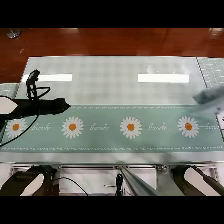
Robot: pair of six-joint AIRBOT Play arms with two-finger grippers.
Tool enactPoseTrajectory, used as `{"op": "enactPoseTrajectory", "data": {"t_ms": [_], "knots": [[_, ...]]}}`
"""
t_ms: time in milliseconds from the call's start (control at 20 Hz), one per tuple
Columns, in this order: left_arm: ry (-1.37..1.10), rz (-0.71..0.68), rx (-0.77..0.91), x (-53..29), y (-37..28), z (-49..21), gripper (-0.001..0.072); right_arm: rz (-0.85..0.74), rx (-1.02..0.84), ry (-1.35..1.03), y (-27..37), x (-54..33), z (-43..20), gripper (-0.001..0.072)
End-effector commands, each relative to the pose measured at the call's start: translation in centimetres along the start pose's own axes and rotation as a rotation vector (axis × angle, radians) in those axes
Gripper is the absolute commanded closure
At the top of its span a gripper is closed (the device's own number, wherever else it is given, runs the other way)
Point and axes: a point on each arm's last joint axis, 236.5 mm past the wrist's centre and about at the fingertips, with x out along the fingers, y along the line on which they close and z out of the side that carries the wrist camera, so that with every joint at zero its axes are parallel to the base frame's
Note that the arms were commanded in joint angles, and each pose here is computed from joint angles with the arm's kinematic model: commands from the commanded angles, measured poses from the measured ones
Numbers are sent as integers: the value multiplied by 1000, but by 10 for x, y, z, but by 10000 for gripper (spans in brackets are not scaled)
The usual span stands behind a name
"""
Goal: Fold the shirts.
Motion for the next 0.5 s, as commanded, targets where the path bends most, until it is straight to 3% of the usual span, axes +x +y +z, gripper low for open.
{"op": "enactPoseTrajectory", "data": {"t_ms": [0, 200, 250, 300, 350, 400, 450], "knots": [[-56, -8, -11, 0, -2, 13, 686, -281, 256, 116, -100, -6, -81, 674], [-67, -6, -11, 0, -1, 16, 687, -508, 561, 175, -163, -12, -161, 673], [-67, -6, -11, 0, -2, 16, 687, -569, 629, 170, -174, -17, -176, 627], [-67, -6, -11, 0, -2, 16, 686, -626, 675, 167, -182, -23, -186, 408], [-67, -6, -11, 0, -2, 16, 687, -664, 688, 169, -188, -28, -192, 145], [-71, -6, -11, 0, -1, 17, 687, -669, 687, 161, -189, -28, -191, 83], [-73, -9, -14, 0, -2, 17, 687, -656, 675, 133, -190, -25, -183, 84]]}}
